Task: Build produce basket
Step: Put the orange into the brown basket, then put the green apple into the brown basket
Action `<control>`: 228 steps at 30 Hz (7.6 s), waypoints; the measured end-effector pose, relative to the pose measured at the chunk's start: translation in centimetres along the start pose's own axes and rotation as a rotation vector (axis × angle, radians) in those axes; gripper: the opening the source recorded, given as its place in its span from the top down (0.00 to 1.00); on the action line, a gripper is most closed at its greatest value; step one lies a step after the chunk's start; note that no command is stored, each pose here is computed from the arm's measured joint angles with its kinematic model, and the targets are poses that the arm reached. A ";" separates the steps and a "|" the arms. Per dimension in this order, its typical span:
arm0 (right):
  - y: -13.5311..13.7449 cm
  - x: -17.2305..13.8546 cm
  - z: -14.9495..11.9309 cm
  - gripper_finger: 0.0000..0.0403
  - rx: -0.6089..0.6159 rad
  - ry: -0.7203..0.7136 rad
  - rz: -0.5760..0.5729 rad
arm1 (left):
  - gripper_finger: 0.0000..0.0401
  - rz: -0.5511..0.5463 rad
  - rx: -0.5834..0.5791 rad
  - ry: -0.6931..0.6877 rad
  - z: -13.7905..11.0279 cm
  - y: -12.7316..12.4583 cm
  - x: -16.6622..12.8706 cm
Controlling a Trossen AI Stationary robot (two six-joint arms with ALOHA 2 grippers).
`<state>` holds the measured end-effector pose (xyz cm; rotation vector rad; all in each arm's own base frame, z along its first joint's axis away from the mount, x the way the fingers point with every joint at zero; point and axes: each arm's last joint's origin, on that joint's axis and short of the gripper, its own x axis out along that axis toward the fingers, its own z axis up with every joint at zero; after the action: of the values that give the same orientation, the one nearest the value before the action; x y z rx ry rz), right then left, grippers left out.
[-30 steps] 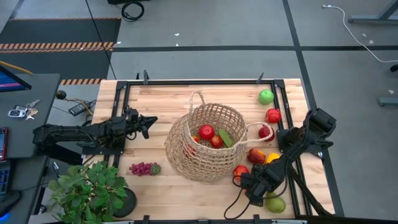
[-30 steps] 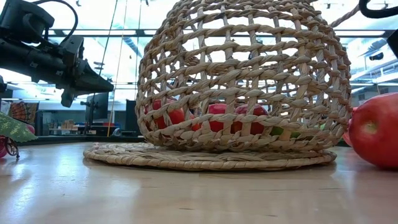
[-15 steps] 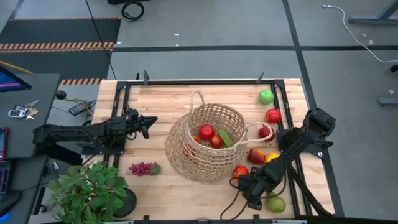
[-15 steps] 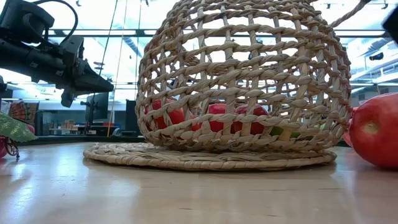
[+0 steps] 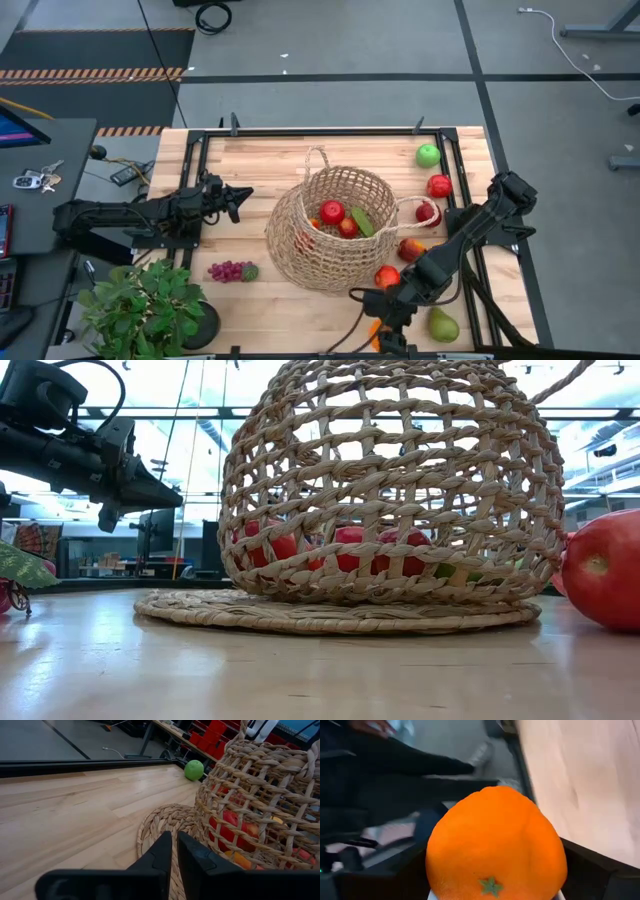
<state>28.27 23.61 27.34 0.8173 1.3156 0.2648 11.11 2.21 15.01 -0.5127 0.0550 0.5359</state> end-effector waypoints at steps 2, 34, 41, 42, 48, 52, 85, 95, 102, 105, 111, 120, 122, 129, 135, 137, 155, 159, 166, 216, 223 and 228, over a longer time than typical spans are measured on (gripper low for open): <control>1.2 -1.3 0.9 0.14 -0.001 -0.035 0.047 | 0.92 0.000 0.000 0.000 0.0 0.0 0.0; 7.4 -28.2 10.1 0.14 -0.511 -0.811 0.443 | 0.92 0.000 0.000 0.000 0.0 0.0 0.0; 8.0 -32.8 9.8 0.14 -0.602 -1.021 0.542 | 0.91 0.000 0.000 0.000 0.0 0.0 0.0; 8.1 -33.3 9.7 0.14 -0.618 -1.056 0.565 | 0.90 0.000 0.000 0.000 0.0 0.0 0.0; 8.5 -35.9 9.1 0.14 -0.681 -1.234 0.661 | 0.91 0.000 -0.001 -0.001 0.0 0.0 0.0; 8.6 -36.7 9.0 0.14 -0.688 -1.321 0.680 | 0.92 -0.001 0.000 -0.001 0.0 0.0 0.0; 3.0 -34.0 10.1 0.14 -0.579 -1.303 -1.040 | 0.91 0.000 0.000 0.000 0.0 0.0 0.0; -0.5 -30.4 10.1 0.14 -0.631 -0.855 -1.128 | 0.91 0.000 0.000 0.000 0.0 0.0 0.0; -4.4 -25.7 11.9 0.14 -0.561 -0.579 -1.048 | 0.91 0.000 0.000 0.000 0.0 0.0 0.0; -6.1 -23.4 12.5 0.14 -0.577 -0.434 -0.941 | 0.91 0.000 0.000 0.000 0.0 0.0 0.0; -9.6 -19.7 13.6 0.14 -0.547 -0.288 -0.879 | 0.91 0.000 0.000 0.000 0.0 0.0 0.0; -13.6 -15.8 14.5 0.14 -0.525 -0.245 -0.860 | 0.91 0.000 0.000 0.000 0.0 0.0 0.0; -14.0 -15.2 14.6 0.14 -0.526 -0.255 -0.859 | 0.91 0.000 0.000 0.000 0.0 0.0 0.0; -14.9 -14.0 14.7 0.14 -0.533 -0.268 -0.839 | 0.91 0.000 0.000 0.000 0.0 0.0 0.0; -15.3 -13.4 14.6 0.14 -0.510 -0.263 -0.799 | 0.90 0.000 0.000 0.000 0.0 0.0 0.0; -15.4 -13.2 14.6 0.14 -0.495 -0.262 -0.799 | 0.90 0.000 0.000 0.000 0.0 0.0 0.0; -13.1 -16.4 14.2 0.03 -0.436 -0.245 -0.760 | 0.90 0.000 0.000 0.000 0.0 0.0 0.0; -12.1 -18.9 14.0 0.03 -0.422 -0.257 -0.779 | 0.91 0.000 0.000 0.000 0.0 0.0 0.0; -10.2 -24.9 11.6 0.03 -0.428 -0.482 -0.758 | 0.91 0.000 0.000 0.000 0.0 0.0 0.0; -37.0 -29.2 3.7 0.01 0.778 -0.381 -0.862 | 0.92 0.000 0.000 0.000 0.0 0.0 0.0; -38.7 -28.4 4.3 0.01 0.853 -0.372 -0.893 | 0.91 0.000 0.000 0.000 0.0 0.0 0.0; -39.6 -27.6 4.8 0.01 0.902 -0.328 -0.934 | 0.90 0.000 0.000 0.000 0.0 0.0 0.0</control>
<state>14.71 -22.64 21.99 0.8208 1.3437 -1.2261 11.11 2.21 15.01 -0.5129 0.0546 0.5363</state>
